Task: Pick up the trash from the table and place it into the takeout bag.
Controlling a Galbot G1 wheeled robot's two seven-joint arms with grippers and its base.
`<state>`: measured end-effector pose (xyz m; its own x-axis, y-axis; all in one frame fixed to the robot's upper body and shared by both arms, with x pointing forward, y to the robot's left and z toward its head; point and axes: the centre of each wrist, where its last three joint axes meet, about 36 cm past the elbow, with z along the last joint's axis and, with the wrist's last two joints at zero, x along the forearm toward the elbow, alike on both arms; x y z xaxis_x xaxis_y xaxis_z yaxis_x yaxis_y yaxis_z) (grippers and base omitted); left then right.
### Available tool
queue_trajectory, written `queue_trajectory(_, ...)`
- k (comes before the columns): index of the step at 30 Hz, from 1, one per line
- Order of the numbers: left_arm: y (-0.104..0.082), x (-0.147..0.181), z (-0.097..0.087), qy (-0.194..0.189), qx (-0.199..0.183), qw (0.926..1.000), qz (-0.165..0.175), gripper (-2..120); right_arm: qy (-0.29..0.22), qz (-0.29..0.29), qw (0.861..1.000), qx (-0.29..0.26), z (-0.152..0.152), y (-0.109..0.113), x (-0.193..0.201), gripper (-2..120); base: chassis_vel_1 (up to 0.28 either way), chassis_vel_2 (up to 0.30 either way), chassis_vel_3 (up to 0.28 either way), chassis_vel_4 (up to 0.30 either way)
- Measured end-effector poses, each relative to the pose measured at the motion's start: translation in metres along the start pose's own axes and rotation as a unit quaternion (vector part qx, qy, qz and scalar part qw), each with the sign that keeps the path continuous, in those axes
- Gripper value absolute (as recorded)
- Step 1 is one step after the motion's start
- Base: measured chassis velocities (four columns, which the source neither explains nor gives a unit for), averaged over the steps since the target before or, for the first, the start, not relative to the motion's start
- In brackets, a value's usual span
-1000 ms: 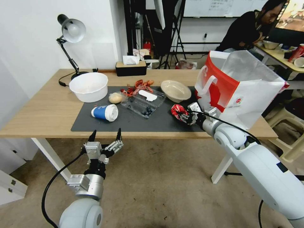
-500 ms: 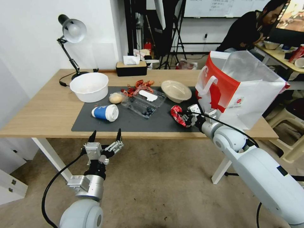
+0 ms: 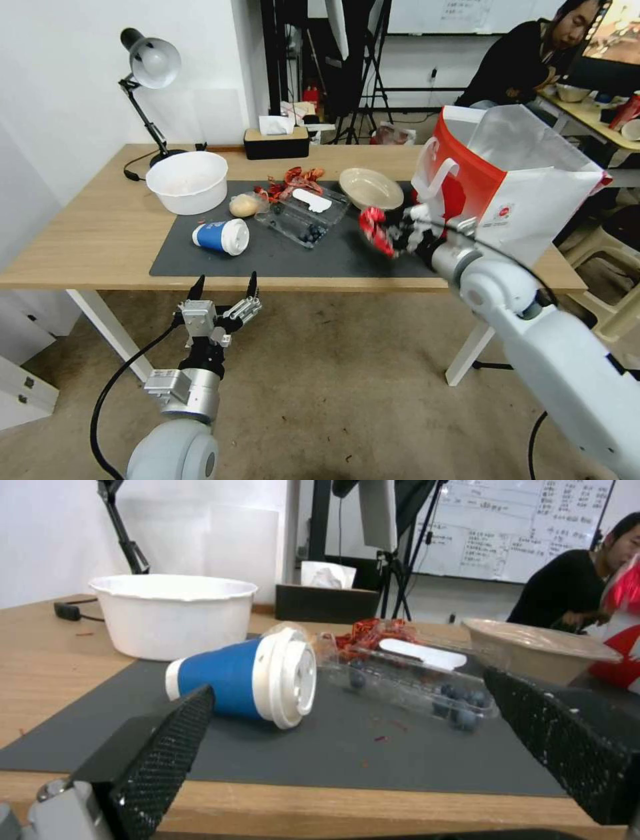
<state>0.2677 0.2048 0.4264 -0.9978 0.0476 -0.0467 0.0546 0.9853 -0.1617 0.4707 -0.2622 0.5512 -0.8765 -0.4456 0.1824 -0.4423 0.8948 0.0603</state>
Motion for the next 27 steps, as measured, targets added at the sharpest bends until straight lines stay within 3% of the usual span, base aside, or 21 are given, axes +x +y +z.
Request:
queue_trajectory(3,0.000,0.000,0.000,0.000,0.000,1.0000,0.000,100,-0.035,-0.005,0.999,-0.013,-0.014,-0.003,0.005,7,0.000,0.000,0.000,0.000)
queue_trajectory(5,-0.001,0.000,0.001,0.001,-0.001,1.0000,0.000,100,-0.097,-0.012,0.995,-0.028,-0.042,-0.009,0.017,7,0.000,0.000,0.000,0.000)
queue_trajectory(7,-0.001,0.000,0.001,0.001,-0.001,1.0000,0.000,100,-0.124,-0.009,0.992,-0.030,-0.057,-0.012,0.022,7,0.000,0.000,0.000,0.000)
queue_trajectory(9,-0.001,0.000,0.001,0.002,-0.001,1.0000,0.000,100,-0.168,0.016,0.985,-0.025,-0.086,-0.021,0.031,7,0.000,0.000,0.000,0.000)
queue_trajectory(10,-0.001,0.000,0.001,0.002,-0.001,1.0000,0.000,100,-0.168,0.016,0.985,-0.025,-0.086,-0.021,0.031,7,0.000,0.000,0.000,0.000)
queue_trajectory(12,-0.001,0.001,0.001,0.002,-0.001,1.0000,0.000,100,-0.192,0.066,0.979,-0.015,-0.115,-0.031,0.037,7,0.000,0.000,0.000,0.000)
queue_trajectory(14,-0.001,0.001,0.001,0.002,0.000,1.0000,-0.001,100,-0.189,0.122,0.974,-0.007,-0.132,-0.040,0.041,7,0.000,0.000,0.000,0.000)
queue_trajectory(15,-0.001,0.001,0.001,0.002,0.000,1.0000,-0.001,100,-0.189,0.122,0.974,-0.007,-0.132,-0.040,0.041,7,0.000,0.000,0.000,0.000)
queue_trajectory(16,-0.001,0.001,0.001,0.002,0.000,1.0000,-0.001,100,-0.173,0.178,0.969,0.006,-0.142,-0.049,0.043,7,0.000,0.000,0.000,0.000)
queue_trajectory(18,-0.001,0.001,0.001,0.001,0.000,1.0000,-0.001,100,-0.137,0.237,0.961,0.022,-0.149,-0.059,0.046,7,0.000,0.000,0.000,0.000)
queue_trajectory(20,-0.001,0.001,0.001,0.001,0.000,1.0000,-0.001,100,-0.131,0.244,0.961,0.025,-0.149,-0.060,0.046,7,0.000,0.000,0.000,0.000)
queue_trajectory(22,-0.001,0.001,0.001,0.001,0.000,1.0000,-0.001,100,-0.090,0.285,0.954,0.037,-0.149,-0.067,0.047,7,0.000,0.000,0.000,0.000)
queue_trajectory(27,-0.001,0.001,0.001,0.000,-0.001,1.0000,-0.001,100,-0.069,0.297,0.952,0.038,-0.143,-0.069,0.046,25,0.000,0.000,0.000,0.000)
